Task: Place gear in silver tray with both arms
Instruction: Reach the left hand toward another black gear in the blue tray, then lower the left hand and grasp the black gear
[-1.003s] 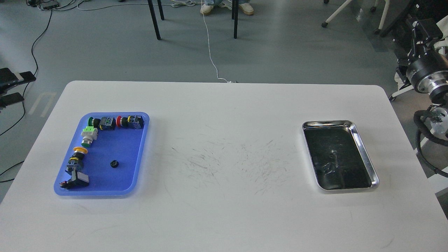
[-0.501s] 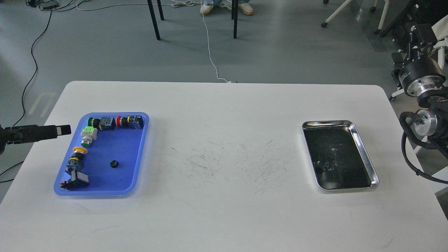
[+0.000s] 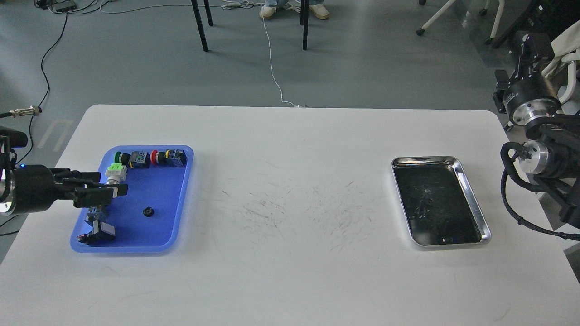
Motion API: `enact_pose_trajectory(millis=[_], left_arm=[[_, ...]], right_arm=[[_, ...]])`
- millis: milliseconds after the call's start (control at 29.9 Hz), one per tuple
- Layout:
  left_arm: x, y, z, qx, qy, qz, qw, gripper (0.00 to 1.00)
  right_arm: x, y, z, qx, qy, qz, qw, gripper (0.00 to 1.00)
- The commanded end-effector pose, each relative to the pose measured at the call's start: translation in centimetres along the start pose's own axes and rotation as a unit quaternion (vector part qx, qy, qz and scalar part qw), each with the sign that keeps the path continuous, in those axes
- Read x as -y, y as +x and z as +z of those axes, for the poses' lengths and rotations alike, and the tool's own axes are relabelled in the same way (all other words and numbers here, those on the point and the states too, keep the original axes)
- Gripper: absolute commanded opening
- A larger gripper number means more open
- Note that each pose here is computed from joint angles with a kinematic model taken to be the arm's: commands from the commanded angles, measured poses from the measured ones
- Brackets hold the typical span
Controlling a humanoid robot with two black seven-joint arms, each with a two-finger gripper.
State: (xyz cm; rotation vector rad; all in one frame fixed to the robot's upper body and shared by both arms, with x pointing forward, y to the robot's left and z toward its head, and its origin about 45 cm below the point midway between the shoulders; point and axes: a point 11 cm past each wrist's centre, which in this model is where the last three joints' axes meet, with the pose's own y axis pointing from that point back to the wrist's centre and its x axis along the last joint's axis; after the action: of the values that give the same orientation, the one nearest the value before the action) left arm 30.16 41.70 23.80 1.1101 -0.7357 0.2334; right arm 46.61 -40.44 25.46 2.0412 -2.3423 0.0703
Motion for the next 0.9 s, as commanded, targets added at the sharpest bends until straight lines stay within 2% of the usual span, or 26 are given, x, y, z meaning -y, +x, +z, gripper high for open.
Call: enact_pose_trajectory(millis=[0, 100, 368, 501, 869], left_arm=[[1.6, 0.0, 0.7, 0.034, -0.010, -0.002, 0.999, 0.82], [2.7, -0.2, 1.2, 0.041, -0.020, -0.005, 0.999, 0.79], [5.9, -1.5, 3.0, 0.035, -0.056, -0.004, 0.998, 0.78], [7.2, -1.7, 2.3, 0.026, -0.050, 0.003, 0.998, 0.77], [8.2, -4.7, 1.9, 0.010, -0.048, 0.002, 0.999, 0.66]], right_arm=[[0.1, -0.3, 0.1, 0.001, 0.000, 0.003, 1.000, 0.95], [0.3, -0.2, -0.4, 0.012, 0.007, 0.009, 1.000, 0.95], [0.4, -0.3, -0.5, 0.022, 0.008, 0.023, 0.999, 0.95], [0.5, -0.4, -0.8, 0.025, 0.011, 0.031, 0.999, 0.95], [0.7, -0.1, -1.4, 0.034, 0.019, 0.039, 0.998, 0.95]])
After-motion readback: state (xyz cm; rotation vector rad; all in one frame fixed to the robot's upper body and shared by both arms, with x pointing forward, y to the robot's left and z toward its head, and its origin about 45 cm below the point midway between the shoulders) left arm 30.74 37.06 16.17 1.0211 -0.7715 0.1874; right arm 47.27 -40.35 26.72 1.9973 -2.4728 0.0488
